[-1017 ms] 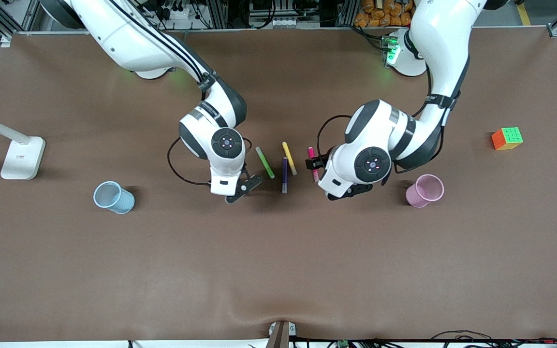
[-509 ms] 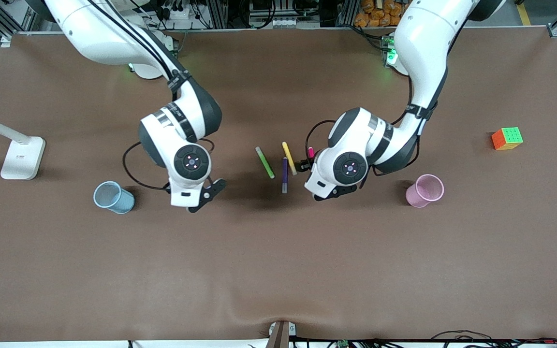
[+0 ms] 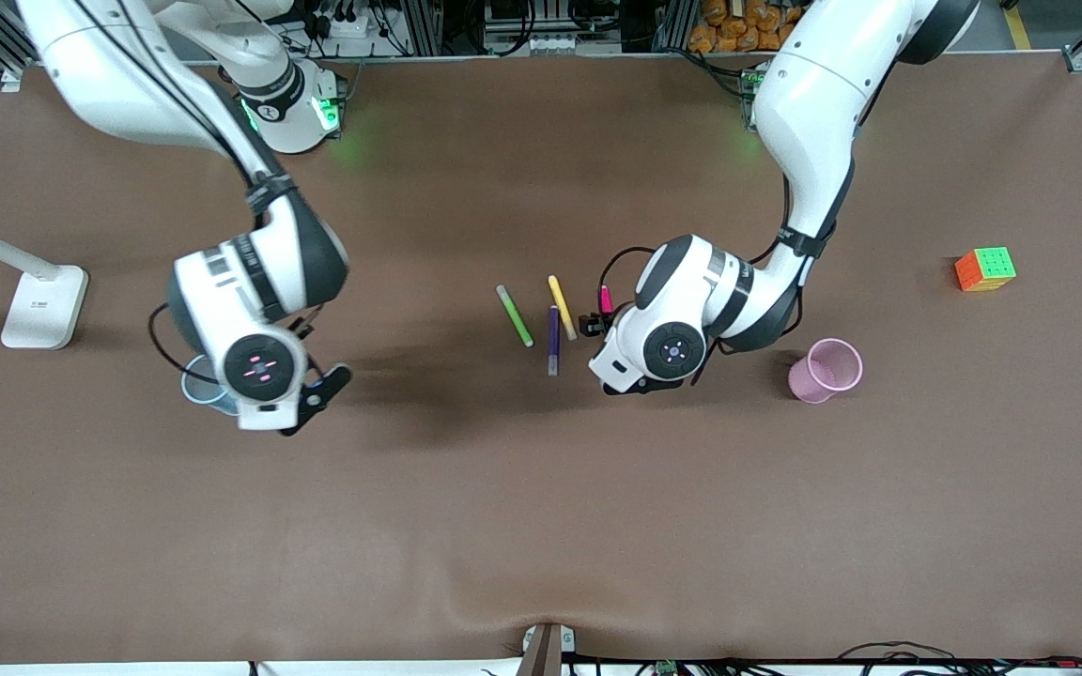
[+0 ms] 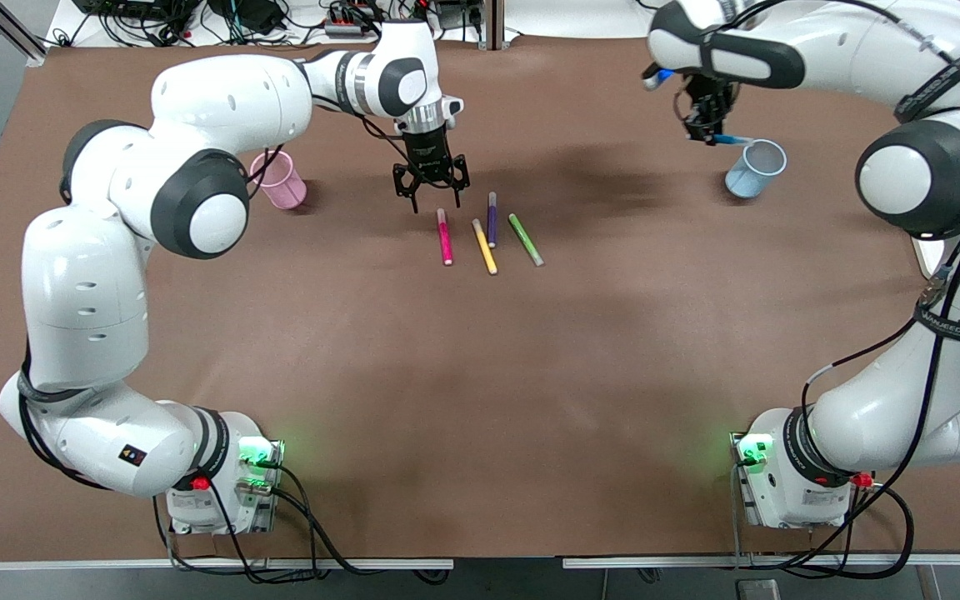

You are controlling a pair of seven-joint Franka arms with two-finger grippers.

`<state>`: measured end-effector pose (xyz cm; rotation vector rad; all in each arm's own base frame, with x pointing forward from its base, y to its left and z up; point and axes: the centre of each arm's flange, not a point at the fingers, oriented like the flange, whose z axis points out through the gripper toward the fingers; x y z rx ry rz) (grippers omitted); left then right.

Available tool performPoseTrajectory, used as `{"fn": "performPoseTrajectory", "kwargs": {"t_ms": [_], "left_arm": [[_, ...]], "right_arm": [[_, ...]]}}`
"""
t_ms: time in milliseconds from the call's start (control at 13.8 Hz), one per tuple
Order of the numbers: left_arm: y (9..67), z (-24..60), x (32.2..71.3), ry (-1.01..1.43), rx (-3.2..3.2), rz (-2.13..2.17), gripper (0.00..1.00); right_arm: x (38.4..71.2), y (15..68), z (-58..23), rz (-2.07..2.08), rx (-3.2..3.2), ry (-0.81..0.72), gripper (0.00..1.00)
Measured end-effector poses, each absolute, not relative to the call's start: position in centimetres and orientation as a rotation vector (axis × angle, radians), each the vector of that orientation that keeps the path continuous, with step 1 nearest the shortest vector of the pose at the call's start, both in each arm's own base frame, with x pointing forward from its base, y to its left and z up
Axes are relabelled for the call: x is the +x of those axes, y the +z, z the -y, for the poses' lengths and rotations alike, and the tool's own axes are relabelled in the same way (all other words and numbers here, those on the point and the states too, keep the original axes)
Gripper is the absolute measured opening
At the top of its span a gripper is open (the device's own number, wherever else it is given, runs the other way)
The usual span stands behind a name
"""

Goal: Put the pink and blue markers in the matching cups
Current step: 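Carry the blue marker toward the blue cup while the left gripper grasps pink, then drop the blue marker into the blue cup while the left gripper carries pink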

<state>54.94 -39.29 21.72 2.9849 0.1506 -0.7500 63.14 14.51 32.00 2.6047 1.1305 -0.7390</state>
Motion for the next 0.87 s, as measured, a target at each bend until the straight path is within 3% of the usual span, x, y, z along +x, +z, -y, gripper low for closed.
{"fn": "performPoseTrajectory", "kwargs": {"t_ms": [436, 726, 872], "left_arm": [[17.5, 39.5, 54.5, -0.806, 2.935, -0.203, 0.93], [16.8, 39.1, 54.7, -0.801, 2.935, -0.221, 0.92], [16.7, 38.5, 55.1, -0.8, 2.933, -0.239, 0.86]], "right_arm": [[64.1, 31.2, -3.3, -1.151, 2.668, -0.853, 0.23], [63.8, 28.4, -1.4, -1.138, 2.684, -0.915, 0.23], [63.8, 27.0, -1.4, -1.146, 2.686, -0.926, 0.23]]}}
